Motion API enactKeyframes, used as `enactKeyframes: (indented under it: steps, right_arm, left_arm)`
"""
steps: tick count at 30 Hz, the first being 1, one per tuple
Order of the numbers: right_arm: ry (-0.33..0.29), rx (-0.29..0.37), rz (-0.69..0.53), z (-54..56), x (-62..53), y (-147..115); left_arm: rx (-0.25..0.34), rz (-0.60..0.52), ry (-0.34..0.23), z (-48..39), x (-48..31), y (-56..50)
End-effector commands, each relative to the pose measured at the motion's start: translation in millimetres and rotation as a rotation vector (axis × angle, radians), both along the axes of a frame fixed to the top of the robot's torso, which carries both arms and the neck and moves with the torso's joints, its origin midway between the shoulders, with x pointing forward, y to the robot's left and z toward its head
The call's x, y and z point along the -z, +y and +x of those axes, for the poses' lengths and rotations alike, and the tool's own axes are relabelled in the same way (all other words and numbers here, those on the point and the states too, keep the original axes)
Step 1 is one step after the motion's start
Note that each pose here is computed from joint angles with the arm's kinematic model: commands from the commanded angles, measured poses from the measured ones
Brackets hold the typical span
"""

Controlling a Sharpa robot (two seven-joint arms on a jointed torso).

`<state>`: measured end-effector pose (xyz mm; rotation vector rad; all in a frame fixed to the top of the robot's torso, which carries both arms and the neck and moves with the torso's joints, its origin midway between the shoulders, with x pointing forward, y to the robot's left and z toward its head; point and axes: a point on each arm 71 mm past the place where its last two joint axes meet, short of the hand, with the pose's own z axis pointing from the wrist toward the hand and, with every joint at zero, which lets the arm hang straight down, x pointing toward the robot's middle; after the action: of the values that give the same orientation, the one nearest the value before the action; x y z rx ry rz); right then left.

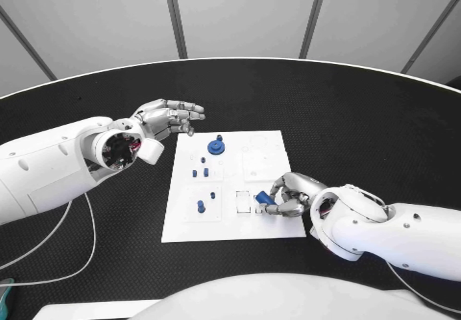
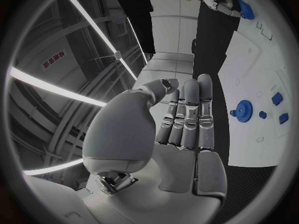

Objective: Assemble the parts on the task board

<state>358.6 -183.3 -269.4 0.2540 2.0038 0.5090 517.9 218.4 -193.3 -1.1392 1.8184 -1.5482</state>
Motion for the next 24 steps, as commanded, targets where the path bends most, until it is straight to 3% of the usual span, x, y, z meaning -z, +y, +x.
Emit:
enactKeyframes:
  steps: [1, 11, 24]
  right_arm:
    - [0.01, -0.007, 0.009, 2.1, 2.2, 8]
    - [0.0, -0.018, 0.047, 7.5, 4.0, 31]
    - [0.008, -0.03, 0.038, 11.6, 6.7, 37]
  left_arm:
    - [0.001, 0.0, 0.0, -0.1, 0.0, -0.7]
    - [0.003, 0.0, 0.002, -0.4, 0.0, -1.6]
    - [0.004, 0.001, 0.004, -0.5, 0.0, -1.9]
